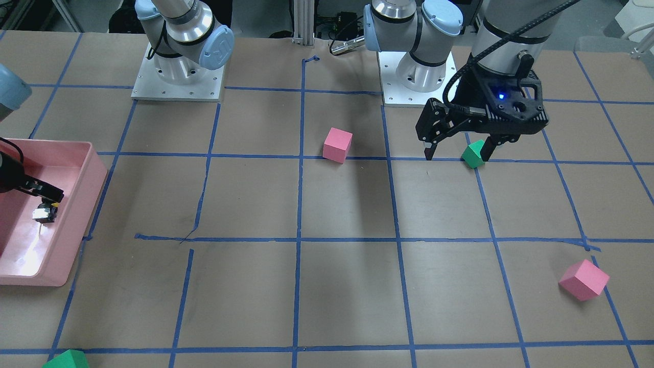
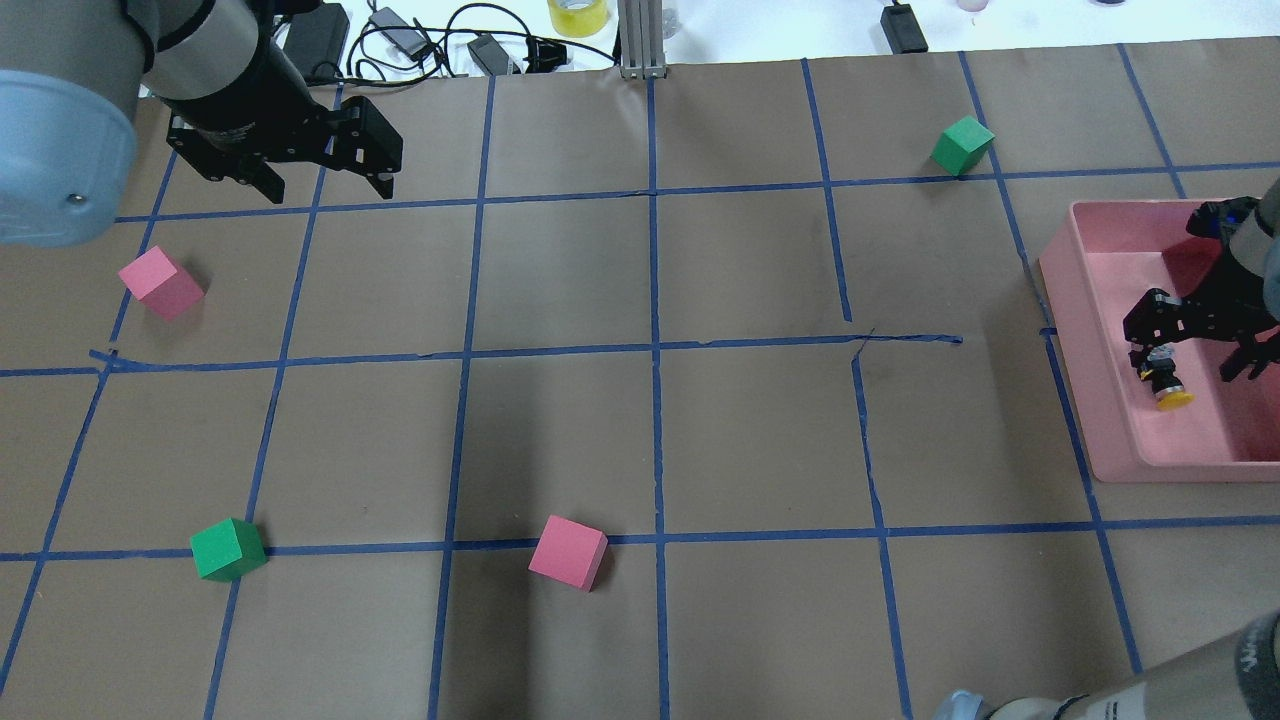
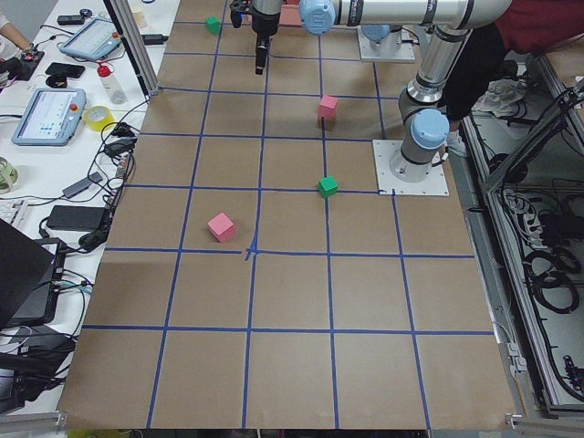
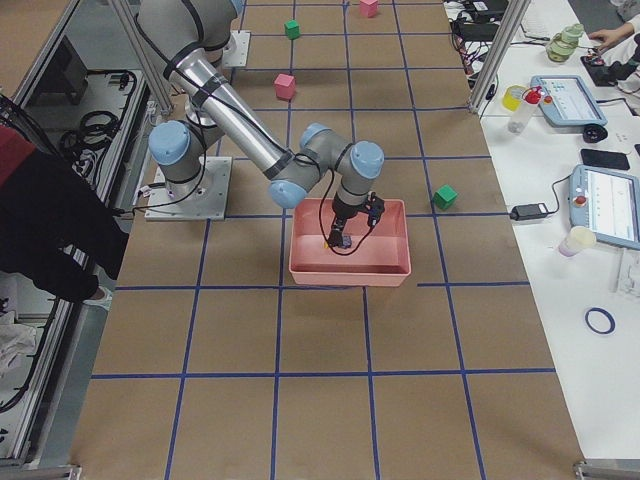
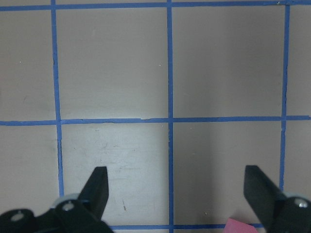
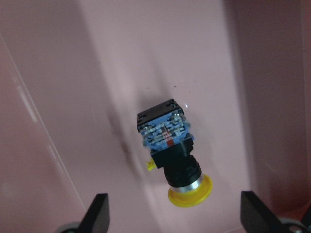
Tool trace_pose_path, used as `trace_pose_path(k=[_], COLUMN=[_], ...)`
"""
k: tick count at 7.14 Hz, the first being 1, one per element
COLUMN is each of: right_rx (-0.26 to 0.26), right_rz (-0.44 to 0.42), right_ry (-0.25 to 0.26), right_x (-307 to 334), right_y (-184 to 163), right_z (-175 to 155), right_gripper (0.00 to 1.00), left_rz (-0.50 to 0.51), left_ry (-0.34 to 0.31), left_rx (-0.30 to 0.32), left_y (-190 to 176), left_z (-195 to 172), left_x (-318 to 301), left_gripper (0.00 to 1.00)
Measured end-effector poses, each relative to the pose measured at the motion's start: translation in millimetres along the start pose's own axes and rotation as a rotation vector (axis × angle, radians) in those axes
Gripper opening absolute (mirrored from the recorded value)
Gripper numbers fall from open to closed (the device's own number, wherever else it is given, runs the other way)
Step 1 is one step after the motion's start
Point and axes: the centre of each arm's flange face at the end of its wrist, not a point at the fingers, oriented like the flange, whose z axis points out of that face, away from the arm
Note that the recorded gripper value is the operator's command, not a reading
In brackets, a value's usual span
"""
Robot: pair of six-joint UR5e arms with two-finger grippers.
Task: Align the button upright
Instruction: 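Close the right gripper on the button switch body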
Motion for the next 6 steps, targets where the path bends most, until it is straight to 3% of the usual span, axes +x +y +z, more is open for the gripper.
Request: trace_pose_path(k=[6], right_rx=[-0.054], right_rz=[-0.085], right_ry=[-0.002], right_x=[-0.9], right_y=[-12.8], right_z=[36.5], right_gripper=[0.97], left_rz=[0.000], left_ry=[0.000], left_rx=[-0.001], left_y=[0.1], left_z=[0.1], left_x=[0.0], left_gripper=[1.00])
